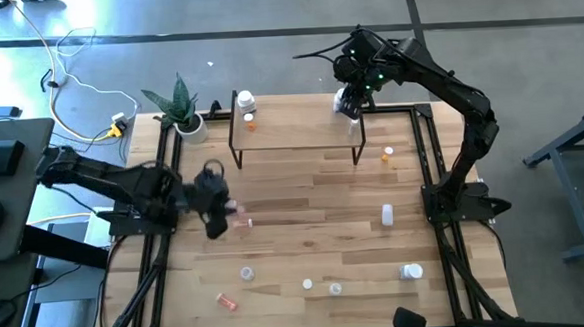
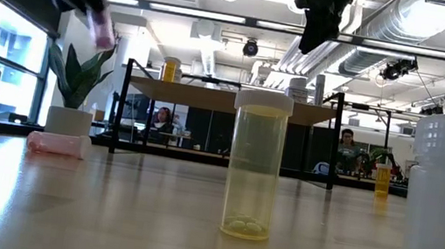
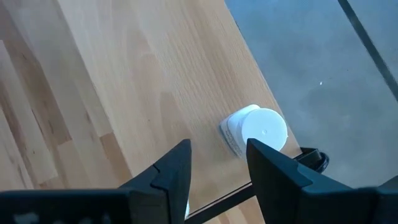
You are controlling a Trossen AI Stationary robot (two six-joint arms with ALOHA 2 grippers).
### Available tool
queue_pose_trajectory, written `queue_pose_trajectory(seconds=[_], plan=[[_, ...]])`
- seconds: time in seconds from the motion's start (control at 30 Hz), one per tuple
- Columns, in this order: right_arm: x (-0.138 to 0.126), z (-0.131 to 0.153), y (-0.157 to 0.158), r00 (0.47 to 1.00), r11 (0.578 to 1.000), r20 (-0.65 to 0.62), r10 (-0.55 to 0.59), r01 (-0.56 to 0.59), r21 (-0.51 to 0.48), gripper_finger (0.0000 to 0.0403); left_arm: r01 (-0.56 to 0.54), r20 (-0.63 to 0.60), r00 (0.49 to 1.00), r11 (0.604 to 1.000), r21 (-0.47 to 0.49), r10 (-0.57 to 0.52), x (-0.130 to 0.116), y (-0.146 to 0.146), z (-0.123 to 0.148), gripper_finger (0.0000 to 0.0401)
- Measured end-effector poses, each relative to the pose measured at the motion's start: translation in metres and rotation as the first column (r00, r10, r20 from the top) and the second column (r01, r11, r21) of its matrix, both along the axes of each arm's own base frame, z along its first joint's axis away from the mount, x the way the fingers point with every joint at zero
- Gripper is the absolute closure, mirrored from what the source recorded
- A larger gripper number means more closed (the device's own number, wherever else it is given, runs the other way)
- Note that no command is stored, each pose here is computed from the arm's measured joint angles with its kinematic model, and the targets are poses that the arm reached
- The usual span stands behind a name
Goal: Pick and place medicine bottles onto shelf by color
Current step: Put the center pink transparent pill bottle on the shelf
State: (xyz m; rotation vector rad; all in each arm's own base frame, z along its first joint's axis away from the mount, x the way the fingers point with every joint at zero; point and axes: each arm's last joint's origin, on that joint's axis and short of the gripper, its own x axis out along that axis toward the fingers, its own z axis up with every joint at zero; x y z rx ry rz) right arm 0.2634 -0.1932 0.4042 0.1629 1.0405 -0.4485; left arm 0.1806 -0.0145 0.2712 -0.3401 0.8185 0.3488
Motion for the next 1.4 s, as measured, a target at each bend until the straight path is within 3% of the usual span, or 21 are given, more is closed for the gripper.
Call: queue_pose_trajectory(seconds=[0.2, 0.43, 0.8, 1.03, 1.4], plan=[[0.000, 0.000, 0.000, 0.997, 0.997, 0.021, -0.068, 0.067, 0.034, 0.0256, -0.028, 0.029, 0.999, 0.998, 0.062, 0.026, -0.009, 0.034, 0.012, 0.0284], [0.000, 0.000, 0.000, 0.989, 0.988, 0.044, -0.141, 0.138, 0.073, 0.0256, -0.099, 0.065, 0.994, 0.975, 0.199, 0.088, -0.013, 0.072, 0.039, 0.0284], [0.003, 0.000, 0.004, 0.979, 0.975, 0.062, -0.195, 0.187, 0.116, 0.0256, -0.116, 0.047, 0.993, 0.949, 0.293, 0.107, -0.011, 0.126, 0.076, 0.0284], [0.003, 0.000, 0.004, 0.973, 0.968, 0.068, -0.223, 0.213, 0.131, 0.0256, -0.088, -0.081, 0.990, 0.955, 0.282, 0.115, 0.005, 0.154, 0.084, 0.0284], [0.003, 0.000, 0.004, 0.966, 0.961, 0.072, -0.247, 0.235, 0.145, 0.0256, 0.056, -0.258, 0.966, 0.979, 0.197, -0.004, 0.028, 0.172, 0.063, 0.0284]])
